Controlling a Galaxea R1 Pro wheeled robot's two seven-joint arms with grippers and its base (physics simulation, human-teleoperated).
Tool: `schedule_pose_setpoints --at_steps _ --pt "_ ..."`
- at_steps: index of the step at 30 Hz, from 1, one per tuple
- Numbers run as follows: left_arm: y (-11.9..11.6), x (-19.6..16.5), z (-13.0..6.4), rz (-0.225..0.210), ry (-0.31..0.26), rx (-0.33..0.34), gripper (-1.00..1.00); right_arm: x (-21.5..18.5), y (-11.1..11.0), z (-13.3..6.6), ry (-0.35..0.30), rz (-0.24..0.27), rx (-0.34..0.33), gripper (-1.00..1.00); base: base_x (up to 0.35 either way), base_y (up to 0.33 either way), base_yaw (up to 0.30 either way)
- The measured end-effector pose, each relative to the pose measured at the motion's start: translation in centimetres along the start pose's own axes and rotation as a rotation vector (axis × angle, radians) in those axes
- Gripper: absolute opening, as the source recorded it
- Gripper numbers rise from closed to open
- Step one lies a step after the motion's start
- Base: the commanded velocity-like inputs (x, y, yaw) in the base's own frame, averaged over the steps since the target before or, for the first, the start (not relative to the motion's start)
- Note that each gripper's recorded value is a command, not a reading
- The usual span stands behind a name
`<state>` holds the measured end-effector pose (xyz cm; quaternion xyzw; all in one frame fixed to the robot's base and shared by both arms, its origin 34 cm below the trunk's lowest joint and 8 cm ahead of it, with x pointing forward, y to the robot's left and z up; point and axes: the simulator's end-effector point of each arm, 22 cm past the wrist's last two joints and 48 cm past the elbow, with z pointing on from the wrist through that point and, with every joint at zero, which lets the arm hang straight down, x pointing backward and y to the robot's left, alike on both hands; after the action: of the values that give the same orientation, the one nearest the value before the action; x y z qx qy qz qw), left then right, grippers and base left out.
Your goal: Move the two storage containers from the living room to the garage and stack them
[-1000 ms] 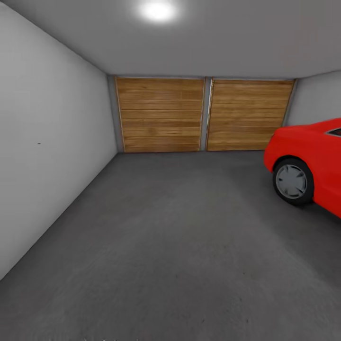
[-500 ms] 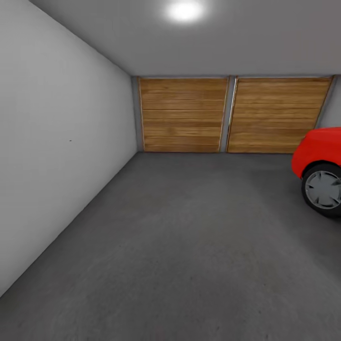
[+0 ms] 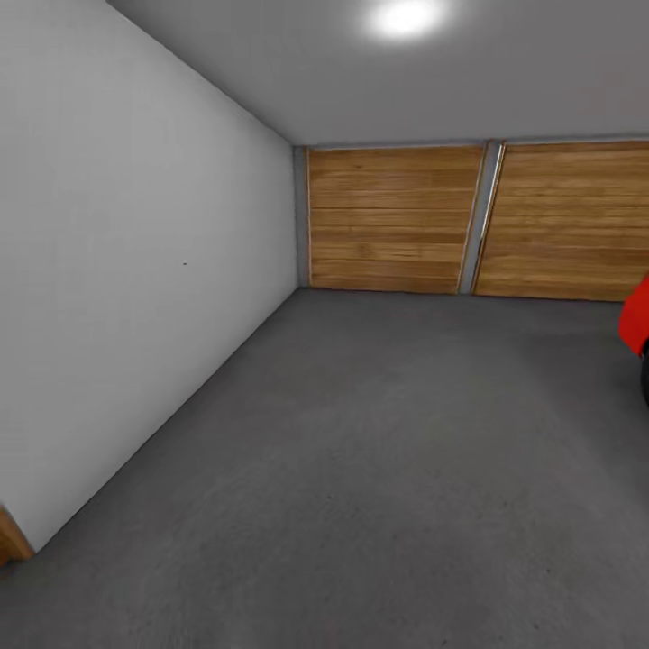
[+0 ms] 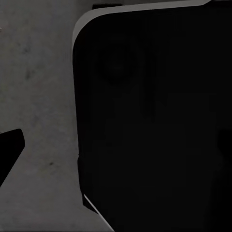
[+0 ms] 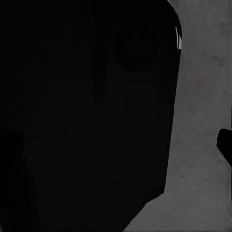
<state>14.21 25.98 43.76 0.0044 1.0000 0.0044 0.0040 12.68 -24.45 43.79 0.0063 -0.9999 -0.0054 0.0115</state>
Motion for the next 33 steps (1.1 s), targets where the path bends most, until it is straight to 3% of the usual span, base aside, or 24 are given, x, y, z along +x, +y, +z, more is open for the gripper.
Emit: schedule_pose_setpoints --at_steps 33 --pt "-0.01 0.02 0.0 0.0 0.001 0.0 1.0 -0.44 0.02 0.0 -0.02 -0.001 0.0 1.0 0.0 0.0 0.278"
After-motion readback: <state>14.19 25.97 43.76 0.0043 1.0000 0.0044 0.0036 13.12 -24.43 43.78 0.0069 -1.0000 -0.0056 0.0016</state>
